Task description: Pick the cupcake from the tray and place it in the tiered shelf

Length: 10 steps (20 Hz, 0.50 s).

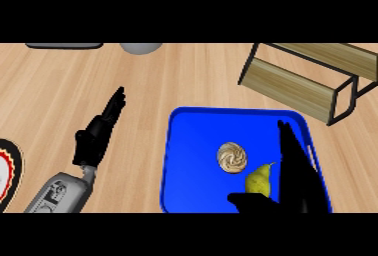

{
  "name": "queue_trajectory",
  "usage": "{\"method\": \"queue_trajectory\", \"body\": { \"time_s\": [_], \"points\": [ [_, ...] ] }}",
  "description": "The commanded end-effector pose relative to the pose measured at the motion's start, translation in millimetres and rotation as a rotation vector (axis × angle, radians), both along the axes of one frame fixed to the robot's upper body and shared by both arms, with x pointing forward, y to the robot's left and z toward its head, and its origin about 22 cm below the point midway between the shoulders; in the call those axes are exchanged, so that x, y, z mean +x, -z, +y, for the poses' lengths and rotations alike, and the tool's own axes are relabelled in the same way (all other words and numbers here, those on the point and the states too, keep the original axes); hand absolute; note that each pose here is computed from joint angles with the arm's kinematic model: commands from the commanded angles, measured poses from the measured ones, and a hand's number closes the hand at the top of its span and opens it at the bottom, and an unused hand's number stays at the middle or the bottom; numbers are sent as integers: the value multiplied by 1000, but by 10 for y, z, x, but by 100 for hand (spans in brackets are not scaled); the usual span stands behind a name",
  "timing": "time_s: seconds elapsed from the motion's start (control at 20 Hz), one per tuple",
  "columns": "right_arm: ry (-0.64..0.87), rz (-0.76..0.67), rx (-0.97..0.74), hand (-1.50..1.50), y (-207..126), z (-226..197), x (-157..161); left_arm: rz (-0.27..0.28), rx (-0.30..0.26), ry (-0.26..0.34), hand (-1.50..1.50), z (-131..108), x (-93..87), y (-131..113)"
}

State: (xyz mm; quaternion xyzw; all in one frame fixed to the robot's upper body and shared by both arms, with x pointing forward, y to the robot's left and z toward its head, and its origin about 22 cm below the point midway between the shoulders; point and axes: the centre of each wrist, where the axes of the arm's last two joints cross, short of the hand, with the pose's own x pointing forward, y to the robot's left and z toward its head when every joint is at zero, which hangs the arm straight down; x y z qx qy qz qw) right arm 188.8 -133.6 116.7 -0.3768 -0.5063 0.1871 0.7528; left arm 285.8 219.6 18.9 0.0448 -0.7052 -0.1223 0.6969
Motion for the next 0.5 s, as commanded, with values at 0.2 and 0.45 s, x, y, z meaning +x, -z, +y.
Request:
{"method": "queue_trajectory", "body": {
  "time_s": [0.2, 0.45],
  "points": [
    [126, 112, -79, -150, -200, 451, 203, 3, -4, -1, 0, -34, 4, 33],
    [131, 125, -75, -150, -135, 454, 121, 1, -4, -10, 0, -12, 54, -60]
  ]
}}
